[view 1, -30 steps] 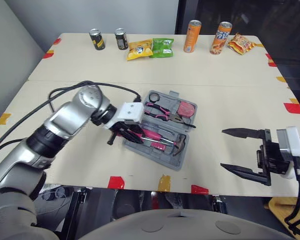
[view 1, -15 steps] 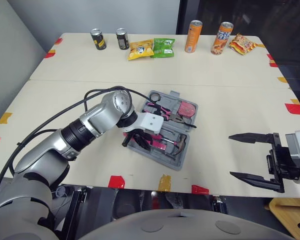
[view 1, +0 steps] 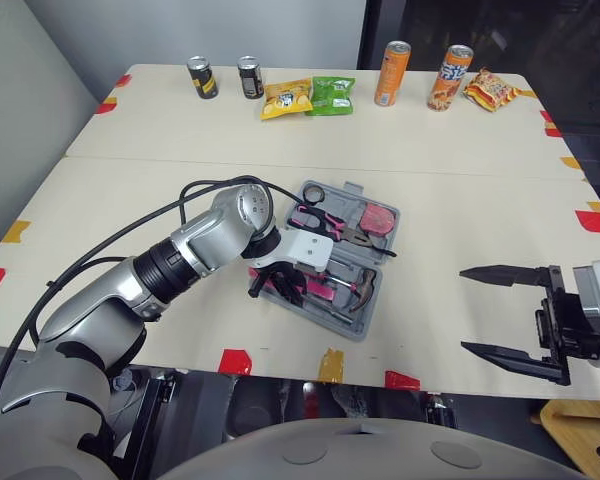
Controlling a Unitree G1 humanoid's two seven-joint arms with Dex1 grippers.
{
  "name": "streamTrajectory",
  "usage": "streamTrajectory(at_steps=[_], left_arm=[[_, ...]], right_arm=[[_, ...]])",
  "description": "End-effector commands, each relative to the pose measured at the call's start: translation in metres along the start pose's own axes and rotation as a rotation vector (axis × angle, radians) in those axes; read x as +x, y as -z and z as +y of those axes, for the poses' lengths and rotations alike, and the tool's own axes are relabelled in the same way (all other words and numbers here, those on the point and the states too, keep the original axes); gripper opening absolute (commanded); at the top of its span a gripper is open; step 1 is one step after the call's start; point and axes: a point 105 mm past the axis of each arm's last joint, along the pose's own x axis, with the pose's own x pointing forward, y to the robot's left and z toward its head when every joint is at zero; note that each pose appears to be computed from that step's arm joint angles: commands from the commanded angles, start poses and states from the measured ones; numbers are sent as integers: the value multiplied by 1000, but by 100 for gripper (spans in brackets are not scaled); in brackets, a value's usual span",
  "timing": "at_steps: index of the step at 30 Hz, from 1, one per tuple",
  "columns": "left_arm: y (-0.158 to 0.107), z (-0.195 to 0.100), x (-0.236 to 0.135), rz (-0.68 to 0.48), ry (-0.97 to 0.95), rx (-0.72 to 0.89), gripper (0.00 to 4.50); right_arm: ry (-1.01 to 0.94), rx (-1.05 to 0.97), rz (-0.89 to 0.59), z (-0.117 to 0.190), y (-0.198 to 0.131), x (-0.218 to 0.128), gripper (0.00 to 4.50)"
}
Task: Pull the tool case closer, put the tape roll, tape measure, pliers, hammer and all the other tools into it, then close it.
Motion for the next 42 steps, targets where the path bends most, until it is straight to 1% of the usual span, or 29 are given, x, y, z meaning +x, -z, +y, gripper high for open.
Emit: streamTrajectory(at_steps=[1,9,19,21,24,26,30,33,37,40,42], left_arm=[[-7,-3,-1,11,16,36,46],[-9,-3,12,15,7,24,46],[-10,1,16,21,-8,35,46],[-9,2,15,25,-18,49,151],[-10,7,10,10,-55,60,256],[-13,8,1,-19,-82,52,320],[-22,4,-16,-125,-112,42,320],[-25,1,-33,-285,-124,12,320],[-18,-4,-53,-462,-149,-53,320],[-3,-9,-52,-538,-157,-66,237],[6,-9,-45,-559,-179,-78,166]], right_arm=[[-17,-43,-4,1,-10,-1,450],[-21,-45,-9,1,-11,1,450],[-20,-46,-12,2,-12,3,450],[-21,-44,-14,3,-12,3,450],[-22,-40,-15,4,-12,3,450],[-22,-38,-16,5,-12,3,450],[-23,-34,-19,5,-11,4,450],[-22,-31,-25,6,-11,5,450],[-16,-24,-36,6,-10,6,450],[-6,-17,-46,5,-9,7,450],[-3,-14,-51,5,-10,7,450]])
